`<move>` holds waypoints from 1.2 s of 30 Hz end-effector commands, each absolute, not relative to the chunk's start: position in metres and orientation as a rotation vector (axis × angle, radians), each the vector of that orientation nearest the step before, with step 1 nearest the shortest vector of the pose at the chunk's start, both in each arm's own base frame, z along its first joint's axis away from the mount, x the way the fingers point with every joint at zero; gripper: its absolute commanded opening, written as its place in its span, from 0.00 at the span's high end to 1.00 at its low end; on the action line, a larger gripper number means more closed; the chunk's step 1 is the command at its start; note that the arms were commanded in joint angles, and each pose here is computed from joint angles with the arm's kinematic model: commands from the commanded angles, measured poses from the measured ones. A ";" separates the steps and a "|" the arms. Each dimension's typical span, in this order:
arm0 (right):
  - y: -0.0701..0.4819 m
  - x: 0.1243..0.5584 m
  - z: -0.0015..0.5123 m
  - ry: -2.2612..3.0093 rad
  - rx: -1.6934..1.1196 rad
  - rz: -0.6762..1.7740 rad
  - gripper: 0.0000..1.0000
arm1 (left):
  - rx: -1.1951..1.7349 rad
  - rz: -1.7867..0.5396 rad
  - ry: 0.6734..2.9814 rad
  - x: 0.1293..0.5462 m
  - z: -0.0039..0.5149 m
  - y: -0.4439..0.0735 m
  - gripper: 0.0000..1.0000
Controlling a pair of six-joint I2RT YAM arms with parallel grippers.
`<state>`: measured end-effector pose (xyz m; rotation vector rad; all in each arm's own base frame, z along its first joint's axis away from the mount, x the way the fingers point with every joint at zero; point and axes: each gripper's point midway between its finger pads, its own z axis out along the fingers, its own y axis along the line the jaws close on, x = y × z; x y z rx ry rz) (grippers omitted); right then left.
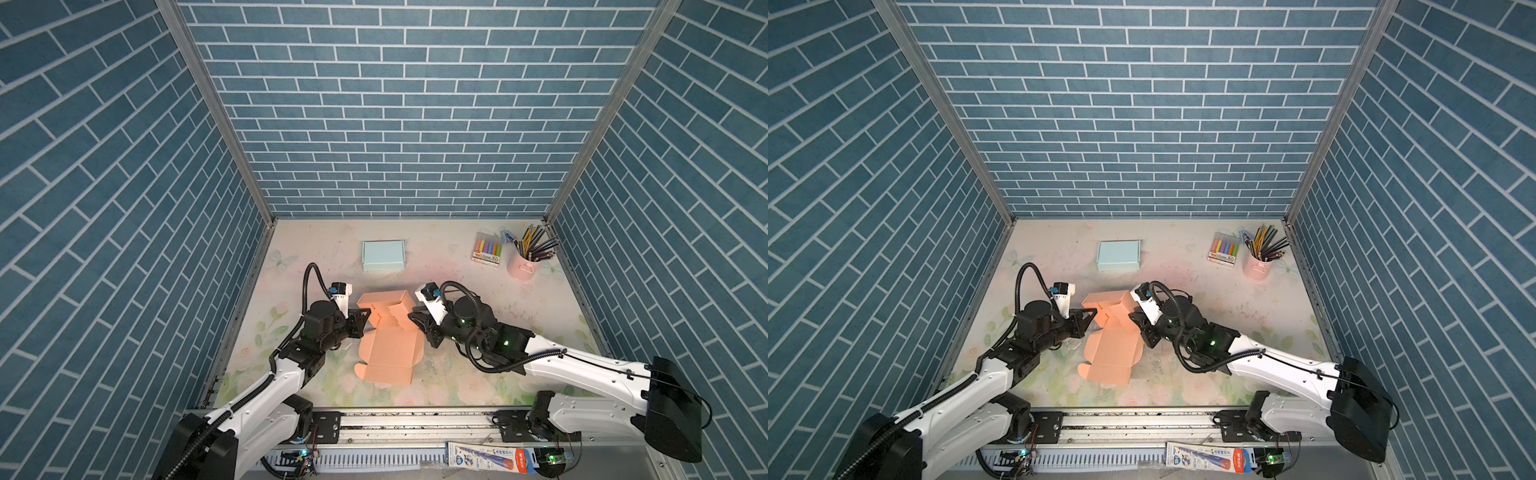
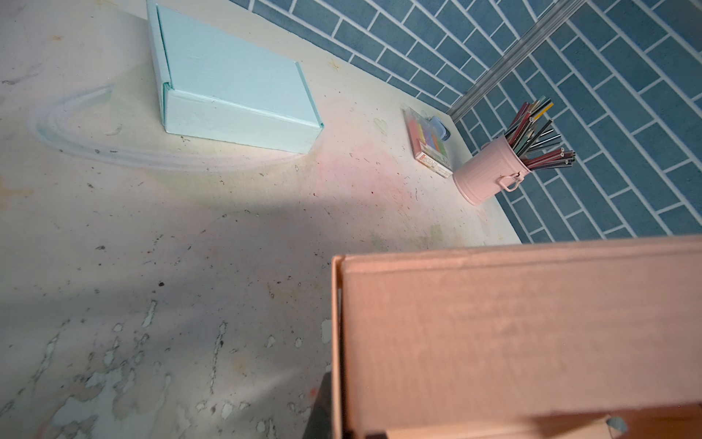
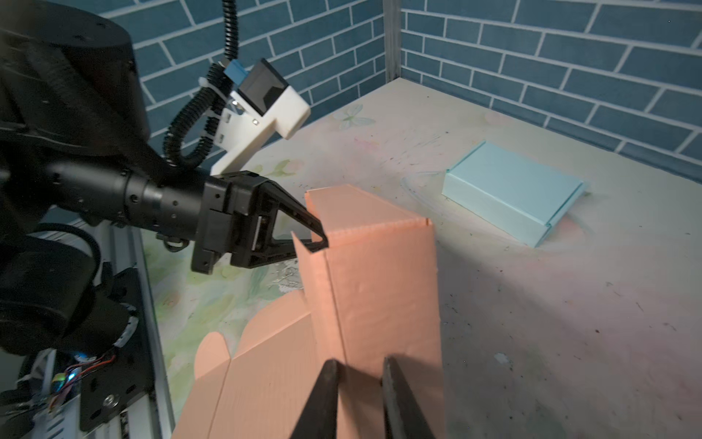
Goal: Fold the paper box
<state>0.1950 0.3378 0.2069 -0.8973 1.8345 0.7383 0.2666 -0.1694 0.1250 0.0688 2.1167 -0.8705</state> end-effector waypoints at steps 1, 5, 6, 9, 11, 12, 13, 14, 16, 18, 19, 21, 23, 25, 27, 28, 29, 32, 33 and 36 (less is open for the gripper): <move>0.328 0.214 0.213 1.859 -0.778 0.607 0.74 | 0.057 -0.874 2.067 0.272 0.137 -0.168 0.91; 0.328 0.217 0.208 1.886 -0.740 0.577 0.70 | 0.043 -0.870 2.065 0.273 0.135 -0.167 0.90; 0.329 0.217 0.207 1.891 -0.735 0.568 0.69 | 0.039 -0.863 2.066 0.273 0.134 -0.166 0.90; 0.334 0.217 0.204 1.895 -0.733 0.538 0.66 | 0.014 -0.840 2.068 0.276 0.132 -0.163 0.90; 0.339 0.218 0.204 1.895 -0.735 0.509 0.65 | 0.001 -0.840 2.065 0.278 0.132 -0.163 0.91; 0.342 0.218 0.205 1.893 -0.737 0.493 0.65 | -0.001 -0.843 2.063 0.279 0.132 -0.163 0.91; 0.344 0.219 0.205 1.894 -0.736 0.472 0.65 | -0.004 -0.843 2.065 0.279 0.132 -0.163 0.91; 0.347 0.220 0.206 1.897 -0.736 0.449 0.65 | -0.014 -0.841 2.066 0.279 0.131 -0.163 0.91; 0.353 0.222 0.207 1.897 -0.737 0.403 0.65 | -0.021 -0.847 2.061 0.279 0.132 -0.163 0.91; 0.359 0.224 0.208 1.896 -0.747 0.358 0.64 | -0.029 -0.845 2.063 0.279 0.131 -0.163 0.91; 0.362 0.226 0.207 1.900 -0.751 0.331 0.65 | -0.035 -0.845 2.065 0.278 0.130 -0.163 0.91; 0.365 0.229 0.203 1.912 -0.764 0.263 0.65 | -0.044 -0.846 2.061 0.277 0.131 -0.162 0.91; 0.367 0.233 0.201 1.919 -0.767 0.193 0.65 | -0.050 -0.848 2.055 0.277 0.133 -0.162 0.91; 0.369 0.235 0.198 1.922 -0.774 0.107 0.65 | -0.055 -0.847 2.048 0.277 0.135 -0.162 0.91; 0.368 0.239 0.196 1.925 -0.766 0.022 0.65 | -0.060 -0.846 2.046 0.276 0.135 -0.162 0.91; 0.368 0.240 0.195 1.927 -0.767 -0.027 0.66 | -0.066 -0.847 2.042 0.276 0.135 -0.162 0.91; 0.368 0.242 0.193 1.933 -0.763 -0.067 0.66 | -0.072 -0.851 2.039 0.276 0.134 -0.162 0.91; 0.368 0.246 0.191 1.939 -0.756 -0.171 0.68 | -0.072 -0.865 2.044 0.274 0.132 -0.165 0.91; 0.369 0.246 0.190 1.937 -0.757 -0.186 0.68 | -0.070 -0.865 2.046 0.273 0.132 -0.167 0.91; 0.371 0.248 0.186 1.936 -0.765 -0.215 0.68 | -0.059 -0.866 2.054 0.272 0.131 -0.171 0.91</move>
